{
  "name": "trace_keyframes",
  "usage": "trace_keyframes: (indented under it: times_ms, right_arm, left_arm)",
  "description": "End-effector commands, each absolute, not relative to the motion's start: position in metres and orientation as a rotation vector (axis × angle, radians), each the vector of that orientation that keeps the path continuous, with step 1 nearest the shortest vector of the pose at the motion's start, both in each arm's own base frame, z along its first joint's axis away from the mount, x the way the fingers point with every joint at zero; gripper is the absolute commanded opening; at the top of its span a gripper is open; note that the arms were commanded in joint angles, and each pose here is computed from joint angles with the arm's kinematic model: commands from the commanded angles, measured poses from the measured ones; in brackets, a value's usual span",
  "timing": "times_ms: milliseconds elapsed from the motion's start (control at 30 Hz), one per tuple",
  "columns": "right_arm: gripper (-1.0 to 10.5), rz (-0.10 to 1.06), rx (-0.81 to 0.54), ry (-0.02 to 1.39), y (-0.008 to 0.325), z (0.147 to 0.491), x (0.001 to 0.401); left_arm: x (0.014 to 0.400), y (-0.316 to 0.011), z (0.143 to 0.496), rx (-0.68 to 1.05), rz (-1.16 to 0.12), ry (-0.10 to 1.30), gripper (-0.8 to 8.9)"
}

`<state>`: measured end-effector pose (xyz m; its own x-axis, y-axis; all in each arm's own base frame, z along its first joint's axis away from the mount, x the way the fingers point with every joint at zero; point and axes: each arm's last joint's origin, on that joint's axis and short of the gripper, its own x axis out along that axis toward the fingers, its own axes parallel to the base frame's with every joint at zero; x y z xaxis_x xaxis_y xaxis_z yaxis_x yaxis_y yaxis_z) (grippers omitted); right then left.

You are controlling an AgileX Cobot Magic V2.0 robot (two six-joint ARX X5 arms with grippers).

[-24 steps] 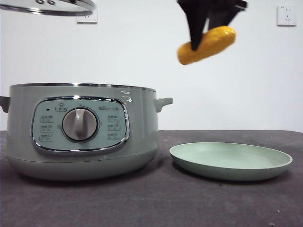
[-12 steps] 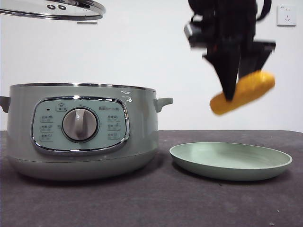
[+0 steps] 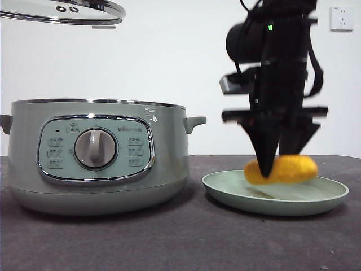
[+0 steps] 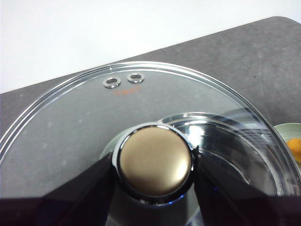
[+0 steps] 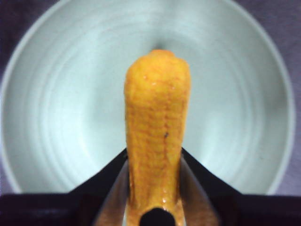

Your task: Take the corn out from the steamer,put the corn on the plate,close the lid

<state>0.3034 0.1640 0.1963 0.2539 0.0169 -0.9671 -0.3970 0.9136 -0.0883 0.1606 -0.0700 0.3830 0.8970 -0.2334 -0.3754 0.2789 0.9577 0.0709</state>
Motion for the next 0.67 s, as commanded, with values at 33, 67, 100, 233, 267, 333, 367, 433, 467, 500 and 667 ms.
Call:
trace_keyframes:
  times_ms: [33,67,100,233,267,333,367,433,467,500,667]
  right_arm:
    - [-0.1,0.278,-0.328,1.273,0.164,0.182,0.301]
    - [0.1,0.279,-0.326,1.267,0.163,0.179,0.301]
    - [0.5,0.279,-0.325,1.266,0.163,0.177,0.3]
    - [3.0,0.27,-0.318,1.269,0.162,0.175,0.299]
    - [3.4,0.267,-0.312,1.266,0.163,0.175,0.3]
    - [4.1,0.263,-0.308,1.264,0.163,0.176,0.3]
    - [4.1,0.263,-0.307,1.265,0.163,0.176,0.3]
    - [4.1,0.265,-0.304,1.258,0.162,0.178,0.299]
    - [4.1,0.266,-0.302,1.251,0.162,0.18,0.299]
    - [4.1,0.268,-0.297,1.239,0.162,0.185,0.298]
    - [4.1,0.281,-0.269,1.159,0.156,0.216,0.288]
  left_arm:
    - [0.159,-0.069,0.392,0.096,-0.264,0.305,-0.09]
    - [0.159,-0.069,0.392,0.096,-0.264,0.305,-0.09]
    - [0.159,-0.069,0.392,0.096,-0.264,0.305,-0.09]
    - [0.16,-0.07,0.392,0.097,-0.264,0.307,-0.09]
    - [0.161,-0.07,0.391,0.096,-0.264,0.31,-0.09]
    - [0.164,-0.071,0.39,0.092,-0.267,0.32,-0.09]
    - [0.166,-0.073,0.389,0.091,-0.281,0.327,-0.09]
    - [0.171,-0.076,0.386,0.081,-0.306,0.342,-0.09]
    - [0.173,-0.078,0.385,0.073,-0.312,0.35,-0.09]
    - [0.177,-0.08,0.383,0.069,-0.33,0.359,-0.09]
    - [0.196,-0.093,0.373,0.043,-0.393,0.399,-0.09]
